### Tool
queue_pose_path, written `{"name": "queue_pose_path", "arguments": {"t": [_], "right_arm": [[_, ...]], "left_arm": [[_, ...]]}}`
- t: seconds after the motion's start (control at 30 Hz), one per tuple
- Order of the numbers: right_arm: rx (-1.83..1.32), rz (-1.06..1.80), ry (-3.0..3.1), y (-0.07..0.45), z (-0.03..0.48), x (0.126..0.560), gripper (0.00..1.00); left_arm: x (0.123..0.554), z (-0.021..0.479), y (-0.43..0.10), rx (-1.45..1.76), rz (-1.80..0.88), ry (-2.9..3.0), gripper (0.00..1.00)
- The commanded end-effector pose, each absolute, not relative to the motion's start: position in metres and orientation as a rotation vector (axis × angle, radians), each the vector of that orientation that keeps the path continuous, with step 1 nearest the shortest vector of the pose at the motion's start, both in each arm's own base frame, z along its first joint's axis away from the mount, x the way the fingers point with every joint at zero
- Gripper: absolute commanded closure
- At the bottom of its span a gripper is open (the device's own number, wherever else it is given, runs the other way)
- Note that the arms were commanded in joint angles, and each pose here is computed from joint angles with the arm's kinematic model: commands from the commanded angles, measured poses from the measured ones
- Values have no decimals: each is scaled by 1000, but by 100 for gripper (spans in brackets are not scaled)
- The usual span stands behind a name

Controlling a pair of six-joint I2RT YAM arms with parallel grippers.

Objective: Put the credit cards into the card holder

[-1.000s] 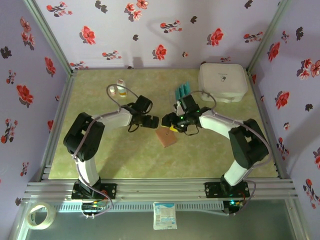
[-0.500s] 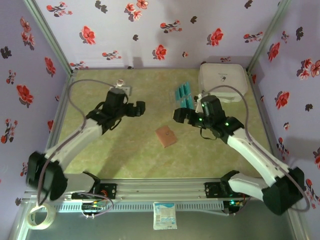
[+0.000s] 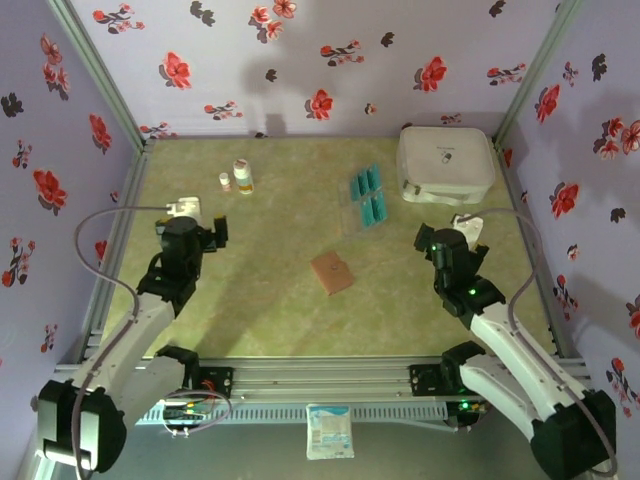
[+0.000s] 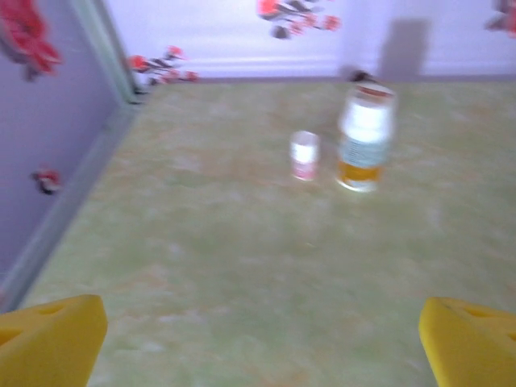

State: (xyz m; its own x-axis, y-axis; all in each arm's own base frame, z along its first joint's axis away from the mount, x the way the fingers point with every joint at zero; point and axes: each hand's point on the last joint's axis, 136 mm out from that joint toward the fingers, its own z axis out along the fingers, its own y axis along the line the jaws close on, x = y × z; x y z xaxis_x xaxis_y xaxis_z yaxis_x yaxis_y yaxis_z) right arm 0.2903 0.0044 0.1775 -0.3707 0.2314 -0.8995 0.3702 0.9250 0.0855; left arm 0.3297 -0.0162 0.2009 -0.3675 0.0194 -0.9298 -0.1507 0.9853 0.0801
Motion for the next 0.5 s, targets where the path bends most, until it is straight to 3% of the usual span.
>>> {"name": "queue_pose_path", "arguments": {"t": [0.0,0.23,0.47], "right_arm": [[543,-357,1823,-36,189,302,1],[440,-569,1920,-59,124,329,1],[270,-318,1838,-26,125,360,1]], "left_arm": [[337,189,22,-178,310,1892,0],[364,139,35,-157,336,1849,0],[384,113,31,-144,217,1852,0]]}}
